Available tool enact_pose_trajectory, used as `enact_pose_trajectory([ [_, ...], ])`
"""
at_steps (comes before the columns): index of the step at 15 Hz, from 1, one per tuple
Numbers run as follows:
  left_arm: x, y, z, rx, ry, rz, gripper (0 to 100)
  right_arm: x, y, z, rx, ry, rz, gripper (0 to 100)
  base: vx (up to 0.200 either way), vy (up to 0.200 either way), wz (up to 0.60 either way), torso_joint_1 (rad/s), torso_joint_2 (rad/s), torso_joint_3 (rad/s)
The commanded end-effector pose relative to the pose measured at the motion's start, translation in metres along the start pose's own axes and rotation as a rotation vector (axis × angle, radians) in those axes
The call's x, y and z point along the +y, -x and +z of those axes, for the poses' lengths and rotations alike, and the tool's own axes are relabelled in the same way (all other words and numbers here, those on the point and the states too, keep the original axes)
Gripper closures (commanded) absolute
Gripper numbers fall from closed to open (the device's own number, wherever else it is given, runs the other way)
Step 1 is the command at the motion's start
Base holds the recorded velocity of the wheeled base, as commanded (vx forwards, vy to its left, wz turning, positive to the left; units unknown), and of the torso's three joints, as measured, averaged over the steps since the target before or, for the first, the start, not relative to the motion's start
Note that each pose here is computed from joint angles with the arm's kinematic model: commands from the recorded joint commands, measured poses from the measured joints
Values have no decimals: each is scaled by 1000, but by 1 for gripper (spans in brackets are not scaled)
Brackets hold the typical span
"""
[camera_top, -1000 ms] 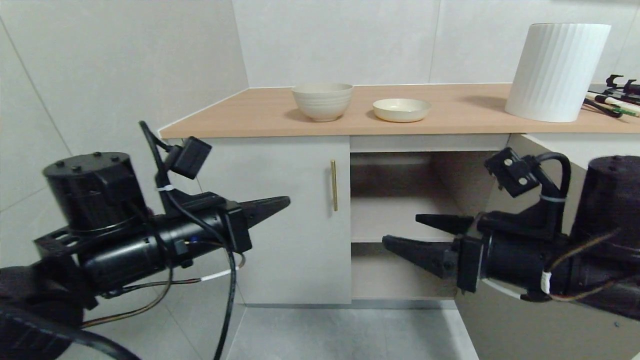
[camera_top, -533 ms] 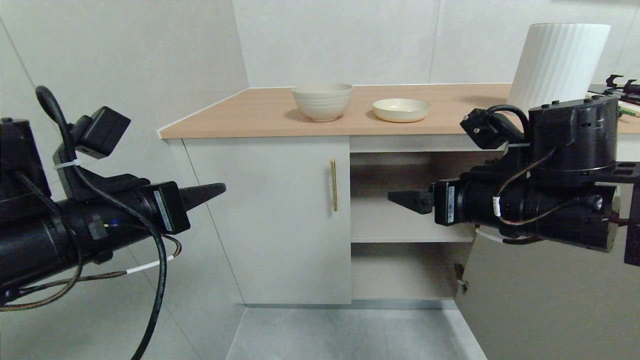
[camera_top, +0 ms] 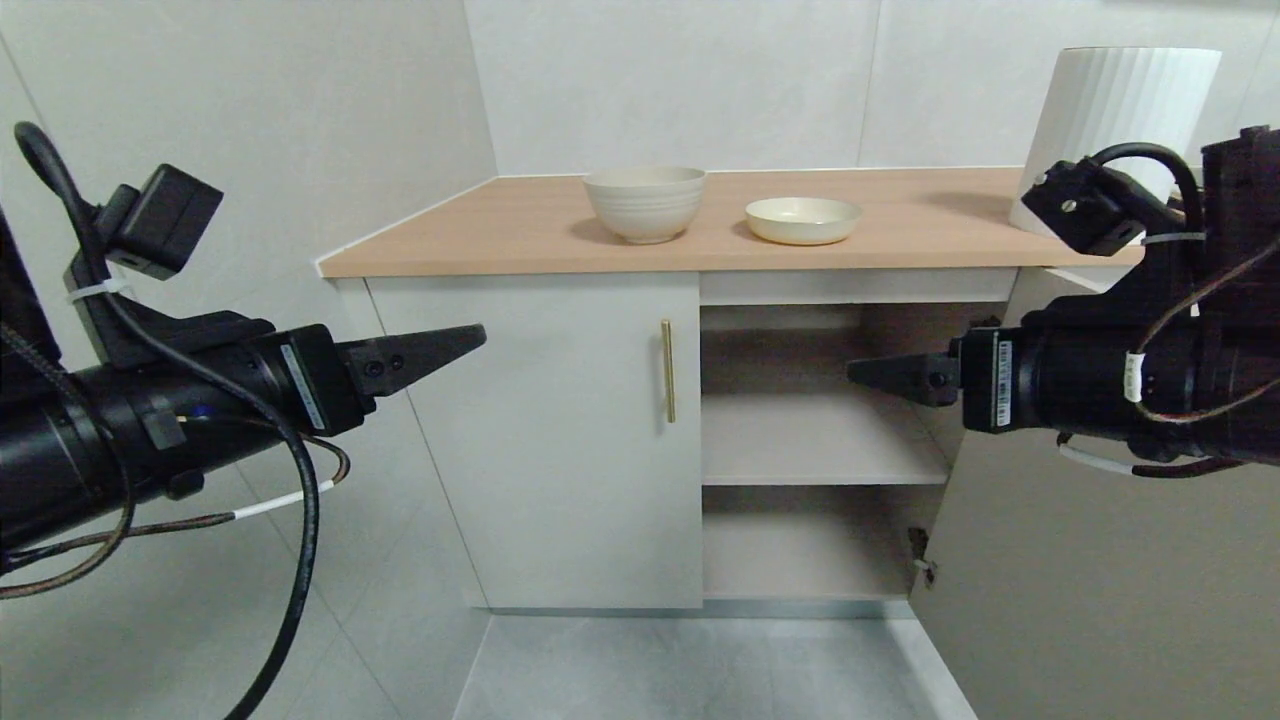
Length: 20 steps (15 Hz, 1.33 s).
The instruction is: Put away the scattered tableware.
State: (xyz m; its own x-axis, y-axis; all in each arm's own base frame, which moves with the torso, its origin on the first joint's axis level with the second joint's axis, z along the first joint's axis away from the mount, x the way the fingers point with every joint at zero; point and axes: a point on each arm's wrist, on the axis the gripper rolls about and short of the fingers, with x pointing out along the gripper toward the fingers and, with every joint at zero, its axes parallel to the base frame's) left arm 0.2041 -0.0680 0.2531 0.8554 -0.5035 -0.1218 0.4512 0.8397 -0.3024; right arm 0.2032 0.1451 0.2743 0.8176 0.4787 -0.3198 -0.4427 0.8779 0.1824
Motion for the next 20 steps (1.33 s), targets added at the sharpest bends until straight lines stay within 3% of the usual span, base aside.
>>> enact_pose_trajectory([
  [1,-1,0,0,1,-2,-3,0,-1,12,7,-38,-5,5,0,0,0,0,0,0,0],
  [2,-1,0,-1,3,-6,-4,0,-1,12,6,-36,-5,6,0,0,0,0,0,0,0],
  [4,-1,0,-2,16,-51,0,0,-1,12,6,-37,-5,4,0,0,0,0,0,0,0],
  [5,-1,1,-3,23,-58,4,0,-1,12,7,-39,-7,3,0,200,0,0,7,2,-2],
  [18,-2,3,0,11,-61,-4,0,-3,19,5,-45,-25,4,0,200,0,0,2,1,2],
  [20,-3,3,0,6,-61,-5,0,-3,24,5,-52,-21,13,0,0,0,0,0,0,0],
])
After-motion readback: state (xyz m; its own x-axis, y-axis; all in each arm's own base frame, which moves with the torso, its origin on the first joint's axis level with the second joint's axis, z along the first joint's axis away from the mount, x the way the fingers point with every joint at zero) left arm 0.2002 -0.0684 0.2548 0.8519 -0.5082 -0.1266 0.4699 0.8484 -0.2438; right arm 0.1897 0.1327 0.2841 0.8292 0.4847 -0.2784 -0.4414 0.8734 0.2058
